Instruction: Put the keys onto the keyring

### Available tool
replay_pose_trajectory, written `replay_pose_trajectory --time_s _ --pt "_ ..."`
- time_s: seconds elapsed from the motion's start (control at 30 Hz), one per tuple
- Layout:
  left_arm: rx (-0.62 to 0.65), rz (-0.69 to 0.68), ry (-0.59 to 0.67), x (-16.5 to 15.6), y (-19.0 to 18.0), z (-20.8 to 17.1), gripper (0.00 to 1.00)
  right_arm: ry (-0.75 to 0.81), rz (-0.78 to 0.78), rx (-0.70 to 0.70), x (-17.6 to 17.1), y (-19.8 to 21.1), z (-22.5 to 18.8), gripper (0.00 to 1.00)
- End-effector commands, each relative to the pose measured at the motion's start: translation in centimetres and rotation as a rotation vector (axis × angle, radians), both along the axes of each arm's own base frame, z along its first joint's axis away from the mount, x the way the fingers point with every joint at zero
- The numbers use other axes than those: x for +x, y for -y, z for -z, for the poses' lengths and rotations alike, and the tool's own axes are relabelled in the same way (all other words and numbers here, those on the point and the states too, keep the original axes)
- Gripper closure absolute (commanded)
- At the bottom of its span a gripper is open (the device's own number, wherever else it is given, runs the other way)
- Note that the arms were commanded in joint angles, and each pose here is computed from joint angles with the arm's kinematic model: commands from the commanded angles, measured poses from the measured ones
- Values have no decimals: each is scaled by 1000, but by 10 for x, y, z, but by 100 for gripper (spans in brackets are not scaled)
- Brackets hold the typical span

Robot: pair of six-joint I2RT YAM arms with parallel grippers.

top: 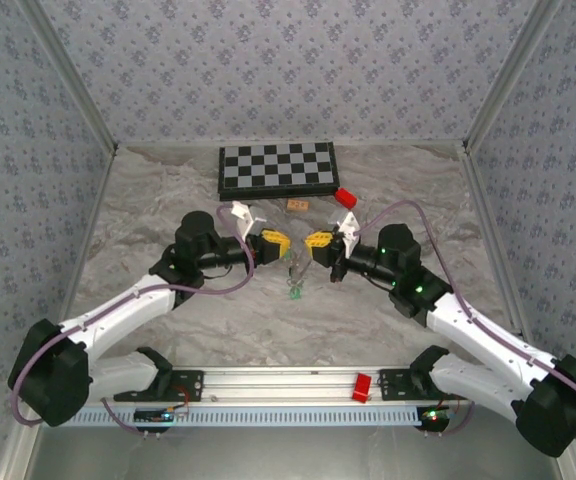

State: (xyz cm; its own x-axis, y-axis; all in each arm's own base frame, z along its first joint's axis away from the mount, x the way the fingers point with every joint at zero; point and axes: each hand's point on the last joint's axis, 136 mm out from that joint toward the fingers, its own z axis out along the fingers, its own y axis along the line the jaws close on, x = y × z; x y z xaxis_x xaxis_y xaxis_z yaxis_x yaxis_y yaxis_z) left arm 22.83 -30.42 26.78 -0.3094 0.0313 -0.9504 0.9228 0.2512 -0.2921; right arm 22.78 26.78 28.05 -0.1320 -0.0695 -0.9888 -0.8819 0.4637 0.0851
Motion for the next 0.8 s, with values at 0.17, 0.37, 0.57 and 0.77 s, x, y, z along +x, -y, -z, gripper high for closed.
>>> replay_pose_trajectory --time_s 0.17,0.37,0.57,0.77 --pt "-47 144 113 -12 9 -43 100 67 -98 77 -18 -1 -26 100" --pt "-41 179 112 -15 10 -47 100 80 -127 121 -25 3 -34 100" --pt "-60 191 112 -23 7 -51 100 71 -164 143 -32 3 -38 100" --pt "-60 202 101 -24 8 -50 100 68 -152 153 -30 4 -37 100"
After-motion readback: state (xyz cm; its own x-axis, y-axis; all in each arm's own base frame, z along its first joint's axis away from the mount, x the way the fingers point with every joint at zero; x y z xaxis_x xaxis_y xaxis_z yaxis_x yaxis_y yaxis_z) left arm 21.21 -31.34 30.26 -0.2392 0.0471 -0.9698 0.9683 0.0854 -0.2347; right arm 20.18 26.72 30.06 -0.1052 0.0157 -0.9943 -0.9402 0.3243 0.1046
